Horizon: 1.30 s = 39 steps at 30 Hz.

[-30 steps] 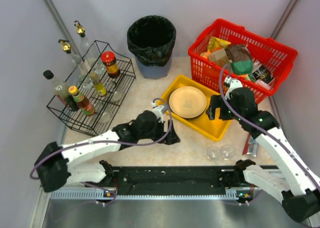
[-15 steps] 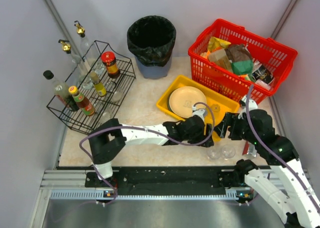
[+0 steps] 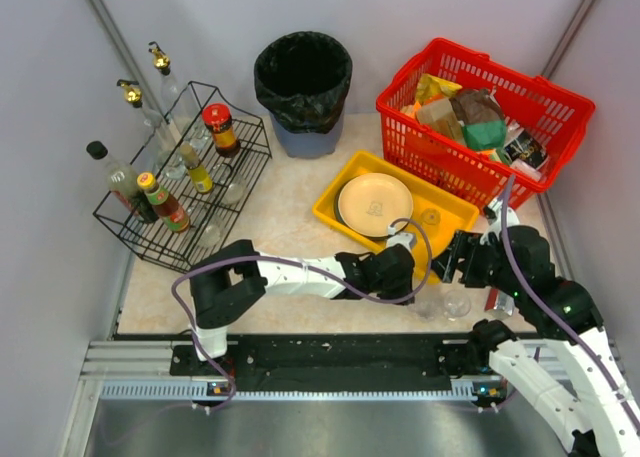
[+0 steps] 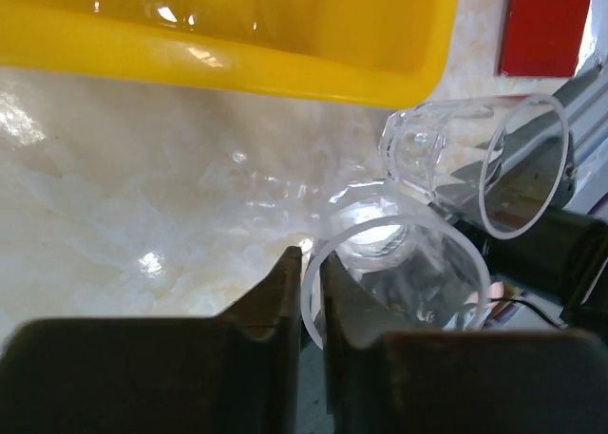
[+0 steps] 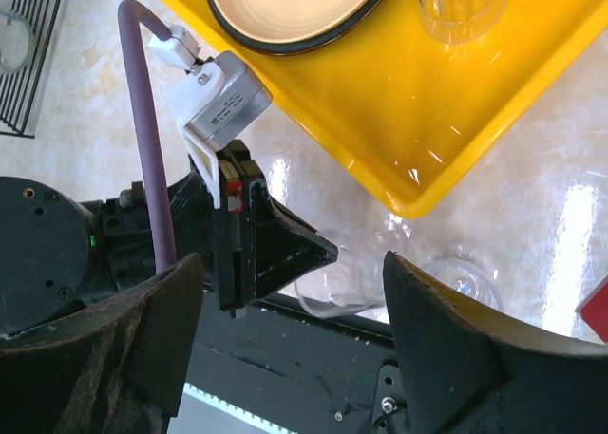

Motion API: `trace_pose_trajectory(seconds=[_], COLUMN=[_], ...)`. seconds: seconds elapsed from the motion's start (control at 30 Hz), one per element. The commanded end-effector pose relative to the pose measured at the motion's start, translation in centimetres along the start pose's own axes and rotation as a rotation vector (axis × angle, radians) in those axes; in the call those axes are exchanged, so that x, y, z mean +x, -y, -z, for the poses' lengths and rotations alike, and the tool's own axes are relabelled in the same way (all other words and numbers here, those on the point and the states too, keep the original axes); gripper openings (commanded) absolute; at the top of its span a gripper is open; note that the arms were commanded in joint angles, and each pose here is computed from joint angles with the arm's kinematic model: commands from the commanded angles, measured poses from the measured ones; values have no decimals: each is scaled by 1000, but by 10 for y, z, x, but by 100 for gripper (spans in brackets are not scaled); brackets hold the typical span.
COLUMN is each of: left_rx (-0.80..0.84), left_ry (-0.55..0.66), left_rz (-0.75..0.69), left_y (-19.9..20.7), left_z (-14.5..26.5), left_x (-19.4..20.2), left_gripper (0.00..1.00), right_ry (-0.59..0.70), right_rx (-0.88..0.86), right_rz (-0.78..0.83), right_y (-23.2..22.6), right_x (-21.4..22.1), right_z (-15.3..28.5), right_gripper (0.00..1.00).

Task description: Clear the kitchen counter

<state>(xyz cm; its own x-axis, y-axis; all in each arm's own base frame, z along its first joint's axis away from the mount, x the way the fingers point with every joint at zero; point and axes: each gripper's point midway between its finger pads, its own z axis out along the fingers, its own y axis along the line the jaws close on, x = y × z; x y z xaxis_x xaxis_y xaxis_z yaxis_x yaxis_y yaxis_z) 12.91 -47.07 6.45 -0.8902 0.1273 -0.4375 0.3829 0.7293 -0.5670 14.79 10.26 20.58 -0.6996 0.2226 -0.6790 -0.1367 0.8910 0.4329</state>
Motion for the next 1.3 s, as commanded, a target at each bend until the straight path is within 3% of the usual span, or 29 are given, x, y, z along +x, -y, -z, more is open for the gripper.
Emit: trace_pose_trajectory(seconds=[0.0, 0.03, 0.2, 0.3, 0.4, 0.6, 0.8, 1.0, 1.27], left_rx=[19, 10, -82, -76, 24, 356, 622, 735, 823], left_ry=[38, 55, 135, 201, 273, 367, 452, 489, 535], left_rz=[-17, -26, -79, -93, -80, -46, -52, -65, -82], left_y=[15, 15, 5, 7, 18, 56, 93, 114, 132], left_z=[7, 10, 45, 80, 122, 208, 287, 328, 354], left_x=[-13, -18, -40, -56, -74, -102, -117, -122, -130], left_gripper=[4, 0, 0, 0, 0, 0, 0, 0, 0], right_ry=[27, 26, 24, 28, 62, 155, 258, 258, 181], right_rx=[-54, -56, -77, -110, -194, -450, -901, -1105, -1161], right_rz=[-9, -12, -15, -19, 2, 19, 52, 48, 43], right_y=[-12, -12, -16, -23, -38, -88, -161, -192, -202], right_x=[-7, -6, -6, -7, -14, -40, -69, -84, -84], right_z=[8, 8, 10, 13, 20, 43, 94, 125, 126], right_gripper=[75, 75, 80, 91, 99, 99, 99, 99, 99])
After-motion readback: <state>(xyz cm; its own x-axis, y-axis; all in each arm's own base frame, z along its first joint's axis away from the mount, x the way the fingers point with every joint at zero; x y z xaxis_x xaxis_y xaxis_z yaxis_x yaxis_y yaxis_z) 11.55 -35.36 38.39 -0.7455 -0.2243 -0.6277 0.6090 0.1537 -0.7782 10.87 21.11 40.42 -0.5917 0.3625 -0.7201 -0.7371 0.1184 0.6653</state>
